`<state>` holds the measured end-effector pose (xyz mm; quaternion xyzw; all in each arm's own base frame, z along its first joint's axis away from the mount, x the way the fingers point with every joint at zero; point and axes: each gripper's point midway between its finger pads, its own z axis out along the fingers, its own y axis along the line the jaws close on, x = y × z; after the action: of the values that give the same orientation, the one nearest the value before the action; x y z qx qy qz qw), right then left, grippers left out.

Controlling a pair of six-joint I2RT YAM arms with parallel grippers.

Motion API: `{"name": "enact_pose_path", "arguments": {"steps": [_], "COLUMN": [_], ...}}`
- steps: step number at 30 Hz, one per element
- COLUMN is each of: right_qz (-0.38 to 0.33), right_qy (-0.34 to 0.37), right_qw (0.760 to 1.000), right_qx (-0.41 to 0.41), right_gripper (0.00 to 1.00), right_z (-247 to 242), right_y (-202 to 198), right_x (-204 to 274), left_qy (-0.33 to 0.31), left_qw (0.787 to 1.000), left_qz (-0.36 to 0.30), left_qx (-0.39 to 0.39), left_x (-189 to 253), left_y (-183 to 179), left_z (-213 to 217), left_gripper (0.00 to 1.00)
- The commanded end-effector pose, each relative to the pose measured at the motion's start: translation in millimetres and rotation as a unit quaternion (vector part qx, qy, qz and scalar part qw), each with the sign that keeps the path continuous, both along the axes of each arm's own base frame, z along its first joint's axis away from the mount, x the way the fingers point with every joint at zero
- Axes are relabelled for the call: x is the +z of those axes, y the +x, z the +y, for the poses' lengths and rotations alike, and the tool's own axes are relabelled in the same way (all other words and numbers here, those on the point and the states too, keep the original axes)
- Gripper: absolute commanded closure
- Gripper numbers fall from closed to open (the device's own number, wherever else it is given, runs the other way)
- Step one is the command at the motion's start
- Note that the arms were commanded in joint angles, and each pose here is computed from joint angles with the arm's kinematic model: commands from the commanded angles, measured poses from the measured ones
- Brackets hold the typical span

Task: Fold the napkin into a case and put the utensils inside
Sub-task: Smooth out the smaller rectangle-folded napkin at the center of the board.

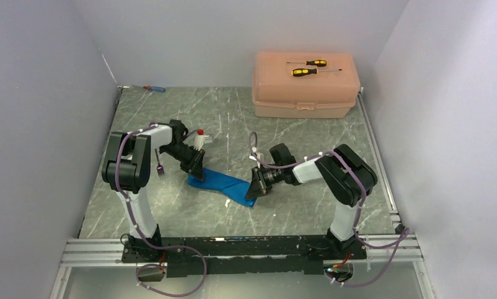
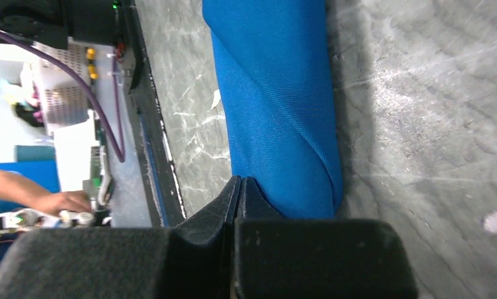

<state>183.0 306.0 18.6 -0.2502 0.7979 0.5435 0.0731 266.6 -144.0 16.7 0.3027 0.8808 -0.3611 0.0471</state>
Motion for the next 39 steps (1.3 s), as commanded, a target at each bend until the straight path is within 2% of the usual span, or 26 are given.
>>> {"name": "enact_pose_path", "arguments": {"steps": [1,5,8,12,13,14,15,23,27,28,29,30,31,33,35,36,37,39], "right_qz": [-0.077,-0.108,-0.130,-0.141,-0.145,-0.150,-0.155,-0.185,-0.222,-0.242,-0.273,-0.306,-0.335,-0.347,-0.309,-0.282,-0.264,-0.261], "right_qy": [-0.035,-0.014,-0.008,-0.013,-0.012,-0.012,-0.011,-0.021,-0.038,-0.053,-0.074,-0.092,-0.096,-0.066,-0.048,-0.056,-0.063,-0.047], "right_qw": [0.996,0.994,0.991,0.989,0.989,0.988,0.987,0.982,0.974,0.969,0.959,0.946,0.934,0.929,0.934,0.934,0.940,0.954], "right_qx": [0.019,0.026,0.029,0.033,0.033,0.034,0.034,0.033,0.015,0.000,-0.024,-0.053,-0.080,-0.112,-0.171,-0.210,-0.208,-0.137], "right_gripper": [1.00,0.98,0.93,0.88,0.87,0.86,0.86,0.85,0.84,0.81,0.66,0.15,0.02,0.00,0.00,0.00,0.00,0.00], "right_z": [-8.7,2.2,10.0,16.2,18.2,19.9,21.7,23.9,25.5,25.9,25.4,24.7,25.7,31.1,32.5,30.6,29.6,37.5], "right_y": [11.3,15.4,19.2,21.9,22.4,22.9,23.8,30.5,41.9,48.4,57.5,65.0,69.1,69.8,76.6,83.9,84.3,74.7], "right_x": [21.4,53.2,67.1,76.7,79.5,82.1,85.4,112.0,137.2,146.3,159.0,172.4,189.3,216.1,227.4,224.7,221.9,224.2], "left_qy": [0.049,0.032,0.020,0.006,0.003,-0.002,-0.006,-0.045,-0.072,-0.075,-0.073,-0.064,-0.048,0.003,0.044,0.084,0.128,0.177], "left_qw": [0.998,0.999,0.999,0.999,0.999,0.998,0.998,0.994,0.991,0.989,0.986,0.982,0.977,0.962,0.947,0.936,0.924,0.906], "left_qz": [-0.022,-0.018,-0.031,-0.049,-0.053,-0.059,-0.062,-0.092,-0.105,-0.121,-0.141,-0.171,-0.199,-0.263,-0.306,-0.321,-0.329,-0.346], "left_qx": [-0.017,-0.008,0.000,0.009,0.011,0.013,0.016,0.028,0.042,0.048,0.052,0.056,0.060,0.077,0.085,0.119,0.147,0.165], "left_x": [-26.7,-10.0,12.3,43.6,51.4,60.7,69.4,138.6,170.0,179.9,190.7,202.6,212.4,228.5,234.1,231.0,225.7,215.0], "left_y": [9.0,13.3,23.0,30.7,31.0,31.6,31.6,19.2,15.2,20.0,25.2,33.9,43.2,65.5,81.2,96.1,106.4,118.4], "left_z": [8.9,2.0,-0.9,-1.4,-1.4,-1.5,-1.3,-3.0,1.8,7.3,15.1,24.1,34.3,64.0,93.0,112.0,130.8,158.6], "left_gripper": [0.83,0.79,0.68,0.37,0.26,0.09,0.06,0.05,0.05,0.05,0.05,0.05,0.05,0.05,0.05,0.05,0.05,0.05]}}
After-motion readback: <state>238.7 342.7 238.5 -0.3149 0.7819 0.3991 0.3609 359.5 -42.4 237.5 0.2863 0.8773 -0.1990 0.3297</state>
